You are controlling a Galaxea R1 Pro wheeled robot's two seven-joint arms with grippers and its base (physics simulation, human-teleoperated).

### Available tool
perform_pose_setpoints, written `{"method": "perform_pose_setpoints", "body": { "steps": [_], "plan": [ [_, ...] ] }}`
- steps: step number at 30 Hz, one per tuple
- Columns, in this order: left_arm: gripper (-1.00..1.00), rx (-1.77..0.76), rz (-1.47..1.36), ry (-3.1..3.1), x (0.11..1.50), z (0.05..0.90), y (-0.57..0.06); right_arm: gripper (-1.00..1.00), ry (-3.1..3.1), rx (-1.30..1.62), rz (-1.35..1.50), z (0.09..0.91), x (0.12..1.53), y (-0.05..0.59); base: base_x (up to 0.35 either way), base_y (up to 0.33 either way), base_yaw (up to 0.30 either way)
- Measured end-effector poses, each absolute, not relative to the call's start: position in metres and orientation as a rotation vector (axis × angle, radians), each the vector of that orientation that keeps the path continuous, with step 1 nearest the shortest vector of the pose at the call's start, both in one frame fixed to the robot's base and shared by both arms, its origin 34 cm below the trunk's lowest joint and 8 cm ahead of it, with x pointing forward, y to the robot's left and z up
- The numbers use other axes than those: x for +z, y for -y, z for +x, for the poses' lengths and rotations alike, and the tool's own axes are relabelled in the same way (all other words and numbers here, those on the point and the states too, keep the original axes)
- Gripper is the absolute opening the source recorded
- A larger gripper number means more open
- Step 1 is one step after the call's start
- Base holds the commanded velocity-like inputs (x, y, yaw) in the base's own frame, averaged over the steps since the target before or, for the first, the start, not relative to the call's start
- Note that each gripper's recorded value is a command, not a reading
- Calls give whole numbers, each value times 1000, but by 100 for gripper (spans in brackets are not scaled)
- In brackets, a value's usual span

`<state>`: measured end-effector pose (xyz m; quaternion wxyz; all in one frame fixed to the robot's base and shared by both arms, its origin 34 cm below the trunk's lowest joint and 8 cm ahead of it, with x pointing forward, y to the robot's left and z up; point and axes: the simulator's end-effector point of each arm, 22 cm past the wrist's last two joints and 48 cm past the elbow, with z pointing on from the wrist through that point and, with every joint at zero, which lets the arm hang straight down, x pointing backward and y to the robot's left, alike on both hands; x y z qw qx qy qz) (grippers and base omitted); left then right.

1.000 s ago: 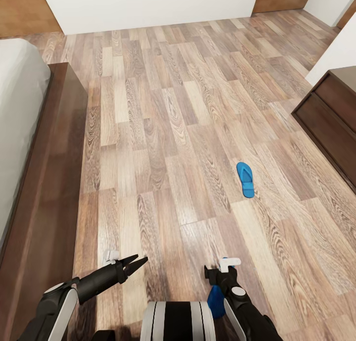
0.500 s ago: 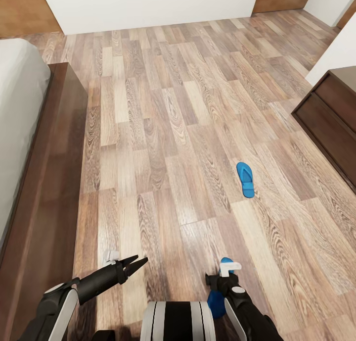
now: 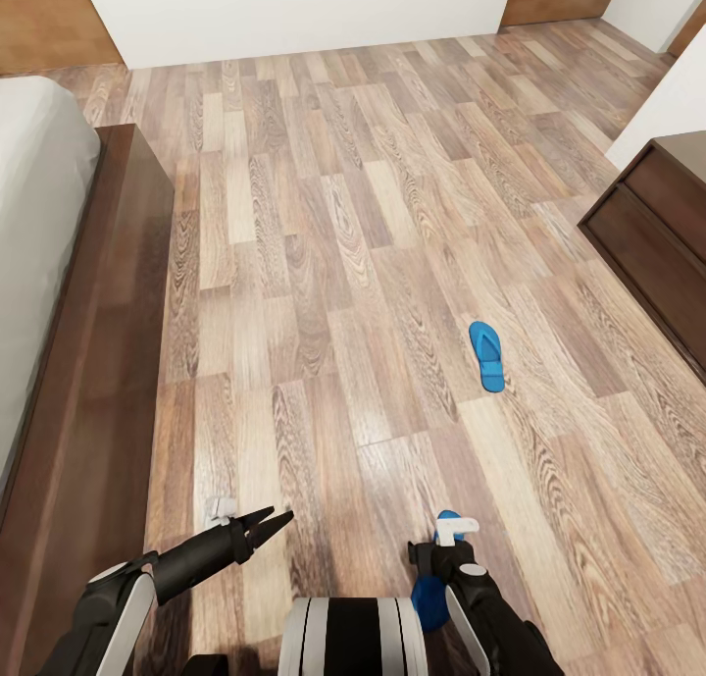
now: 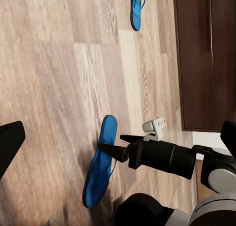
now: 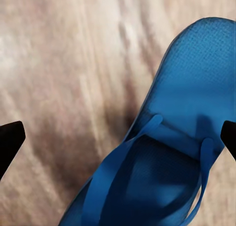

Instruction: In the bedroom, move the book from the bed onto either nightstand, and place the two sandals side by side next to the bed.

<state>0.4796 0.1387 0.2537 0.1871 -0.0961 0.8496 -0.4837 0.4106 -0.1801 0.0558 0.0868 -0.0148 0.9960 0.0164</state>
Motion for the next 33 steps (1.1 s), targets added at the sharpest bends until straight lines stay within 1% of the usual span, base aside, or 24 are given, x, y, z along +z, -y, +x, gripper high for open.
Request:
{"method": "perform_pose_setpoints", "body": {
  "steps": [19,23,29,33],
  "plan": [
    [100,-1364,-272,-2389,254,480,-139,100,-2967,47,-39,411,56,181,0,0,0],
    [100,-1364,-272,-2389,254,480,-139,100,-2973,31,41,410,55,192,0,0,0],
    [100,-1365,-270,-2389,254,480,-138,100,-3032,51,299,396,51,203,0,0,0],
    [100,-1365,-270,-2388,254,480,-138,100,-3071,67,330,388,51,201,0,0,0]
  ]
}}
